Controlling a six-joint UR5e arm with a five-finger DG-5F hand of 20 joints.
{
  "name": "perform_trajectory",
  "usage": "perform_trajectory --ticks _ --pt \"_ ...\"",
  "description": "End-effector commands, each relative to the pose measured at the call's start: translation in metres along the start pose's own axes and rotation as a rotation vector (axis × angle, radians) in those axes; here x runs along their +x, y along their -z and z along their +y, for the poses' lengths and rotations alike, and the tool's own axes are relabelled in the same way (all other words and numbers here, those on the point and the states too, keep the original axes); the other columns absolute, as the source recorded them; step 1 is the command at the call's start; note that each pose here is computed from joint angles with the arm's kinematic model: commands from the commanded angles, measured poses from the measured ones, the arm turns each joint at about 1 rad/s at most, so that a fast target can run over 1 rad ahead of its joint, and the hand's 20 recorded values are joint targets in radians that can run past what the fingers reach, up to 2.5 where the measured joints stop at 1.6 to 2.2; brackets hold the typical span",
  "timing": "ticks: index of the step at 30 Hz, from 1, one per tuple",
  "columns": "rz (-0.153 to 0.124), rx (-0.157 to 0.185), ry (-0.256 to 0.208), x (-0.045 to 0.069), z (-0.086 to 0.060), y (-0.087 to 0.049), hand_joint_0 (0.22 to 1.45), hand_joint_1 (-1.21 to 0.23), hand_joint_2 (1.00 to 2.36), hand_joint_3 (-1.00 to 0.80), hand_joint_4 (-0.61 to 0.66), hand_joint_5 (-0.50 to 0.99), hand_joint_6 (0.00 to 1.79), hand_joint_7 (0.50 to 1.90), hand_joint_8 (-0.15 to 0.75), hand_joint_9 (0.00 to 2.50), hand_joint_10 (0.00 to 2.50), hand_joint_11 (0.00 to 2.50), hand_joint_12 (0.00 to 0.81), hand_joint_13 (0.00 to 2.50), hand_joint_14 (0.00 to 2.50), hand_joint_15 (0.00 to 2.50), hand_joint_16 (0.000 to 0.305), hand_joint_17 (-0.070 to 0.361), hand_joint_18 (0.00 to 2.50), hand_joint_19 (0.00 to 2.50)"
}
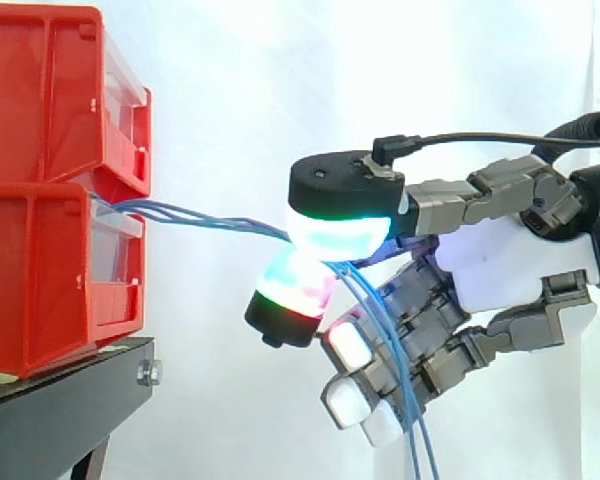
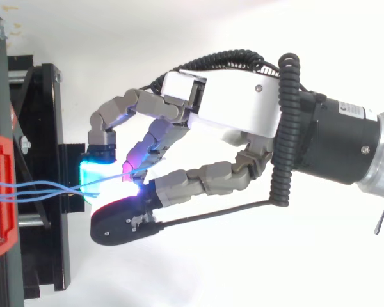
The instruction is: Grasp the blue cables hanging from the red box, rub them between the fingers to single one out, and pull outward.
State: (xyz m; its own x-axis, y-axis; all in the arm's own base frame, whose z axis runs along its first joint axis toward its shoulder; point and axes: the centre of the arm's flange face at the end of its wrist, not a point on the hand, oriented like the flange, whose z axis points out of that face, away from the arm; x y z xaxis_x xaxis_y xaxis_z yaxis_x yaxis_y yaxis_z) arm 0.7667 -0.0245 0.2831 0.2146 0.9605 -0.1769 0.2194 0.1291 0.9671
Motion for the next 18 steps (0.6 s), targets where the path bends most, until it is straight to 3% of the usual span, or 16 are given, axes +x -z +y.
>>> perform_trajectory --ticks 1,9,12,18 --pt "0.0 0.0 0.0 -0.0003 0.0001 0.0 0.72 -0.94 1.02 -0.28 -0.02 -0.15 0.89 1.13 0.289 1.03 0.02 0.66 0.36 0.92 0.02 0.49 0.048 0.107 0.79 0.43" --pt "0.0 0.0 0.0 -0.0003 0.0001 0.0 0.77 -0.93 1.01 -0.43 -0.09 -0.16 0.89 1.12 0.28 1.01 0.02 0.64 0.348 0.91 0.02 0.48 0.047 0.105 0.8 0.42" --pt "0.001 0.0 0.0 0.0008 0.0002 0.0002 0.79 -0.91 1.0 -0.5 -0.11 -0.16 0.9 1.04 0.272 1.01 0.02 0.64 0.344 0.91 0.02 0.48 0.046 0.104 0.8 0.43" --pt "0.0 0.0 0.0 -0.0003 0.0001 0.0 0.72 -0.92 1.0 -0.5 0.01 -0.16 0.89 0.95 0.269 1.03 0.02 0.65 0.34 0.92 0.02 0.49 0.046 0.104 0.81 0.43"
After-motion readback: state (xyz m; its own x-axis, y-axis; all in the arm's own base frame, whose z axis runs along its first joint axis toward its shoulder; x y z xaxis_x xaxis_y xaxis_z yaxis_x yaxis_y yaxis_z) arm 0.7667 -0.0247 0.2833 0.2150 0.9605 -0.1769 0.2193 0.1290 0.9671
